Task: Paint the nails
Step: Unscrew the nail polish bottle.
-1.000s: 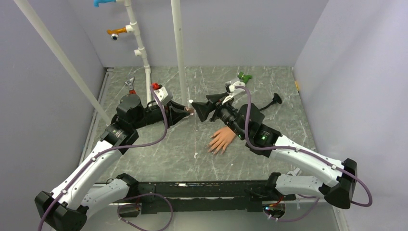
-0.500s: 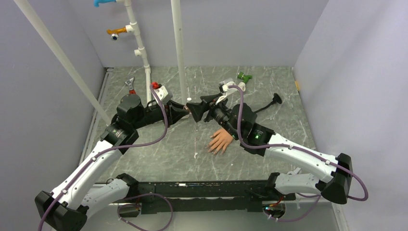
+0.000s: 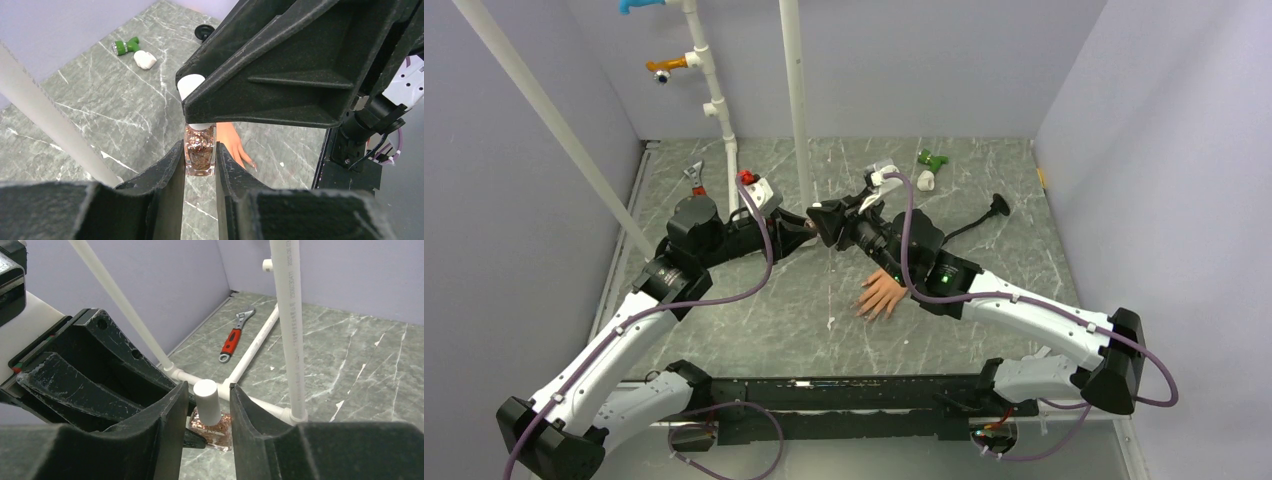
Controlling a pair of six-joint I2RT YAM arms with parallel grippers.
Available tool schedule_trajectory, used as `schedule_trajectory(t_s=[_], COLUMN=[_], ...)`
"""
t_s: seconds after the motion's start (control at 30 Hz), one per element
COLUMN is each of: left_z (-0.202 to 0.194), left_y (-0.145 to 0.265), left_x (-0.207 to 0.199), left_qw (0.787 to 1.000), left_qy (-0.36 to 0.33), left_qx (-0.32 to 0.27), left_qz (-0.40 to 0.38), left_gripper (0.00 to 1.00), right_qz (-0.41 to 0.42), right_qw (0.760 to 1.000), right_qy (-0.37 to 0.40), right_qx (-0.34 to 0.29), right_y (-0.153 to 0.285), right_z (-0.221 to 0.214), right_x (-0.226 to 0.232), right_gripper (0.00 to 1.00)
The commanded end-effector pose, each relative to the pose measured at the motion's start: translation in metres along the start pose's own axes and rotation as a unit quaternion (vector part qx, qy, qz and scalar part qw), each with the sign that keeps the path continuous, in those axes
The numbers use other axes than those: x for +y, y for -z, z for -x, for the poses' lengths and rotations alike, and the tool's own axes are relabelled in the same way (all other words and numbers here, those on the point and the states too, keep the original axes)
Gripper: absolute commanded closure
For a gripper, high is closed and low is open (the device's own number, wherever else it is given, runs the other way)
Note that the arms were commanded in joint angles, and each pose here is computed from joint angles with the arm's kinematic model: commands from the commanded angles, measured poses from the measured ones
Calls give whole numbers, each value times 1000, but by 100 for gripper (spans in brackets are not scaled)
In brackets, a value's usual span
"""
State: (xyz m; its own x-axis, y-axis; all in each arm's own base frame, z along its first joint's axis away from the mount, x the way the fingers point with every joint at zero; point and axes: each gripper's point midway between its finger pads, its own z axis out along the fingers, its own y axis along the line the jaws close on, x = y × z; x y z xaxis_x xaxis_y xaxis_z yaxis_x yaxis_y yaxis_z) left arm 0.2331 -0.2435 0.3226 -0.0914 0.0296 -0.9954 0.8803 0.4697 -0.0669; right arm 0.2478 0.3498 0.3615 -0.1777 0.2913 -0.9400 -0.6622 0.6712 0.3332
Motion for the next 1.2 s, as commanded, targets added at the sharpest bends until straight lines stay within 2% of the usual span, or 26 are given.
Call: schedule_trajectory(t_s=[0.0, 0.23, 0.4, 0.73, 1.0, 1.17], left_z=[17, 19, 22, 30, 26, 24], left_y=[1, 2, 4, 9, 16, 19], left_x=[1, -3, -6, -25, -54, -65], left_qw=[1000, 1000, 999, 996, 985, 978], left_qy=[-8, -6, -2, -13, -41, -50], left_qx=[-20, -26, -31, -49, -46, -43], left_qz=[4, -2, -10, -70, -159, -198], left_gripper=[100, 100, 100, 100, 100, 100], right_qz=[11, 17, 45, 145, 192, 249], right_qw=[999, 999, 997, 982, 972, 959], right_qy=[-13, -7, 5, 64, 84, 87], right_qx=[-40, -42, -55, -103, -108, -101], right_y=[-3, 2, 10, 38, 48, 59], right_z=[30, 24, 24, 18, 16, 18], right_x=[11, 10, 15, 33, 42, 48], right_gripper=[65, 80, 87, 90, 91, 91])
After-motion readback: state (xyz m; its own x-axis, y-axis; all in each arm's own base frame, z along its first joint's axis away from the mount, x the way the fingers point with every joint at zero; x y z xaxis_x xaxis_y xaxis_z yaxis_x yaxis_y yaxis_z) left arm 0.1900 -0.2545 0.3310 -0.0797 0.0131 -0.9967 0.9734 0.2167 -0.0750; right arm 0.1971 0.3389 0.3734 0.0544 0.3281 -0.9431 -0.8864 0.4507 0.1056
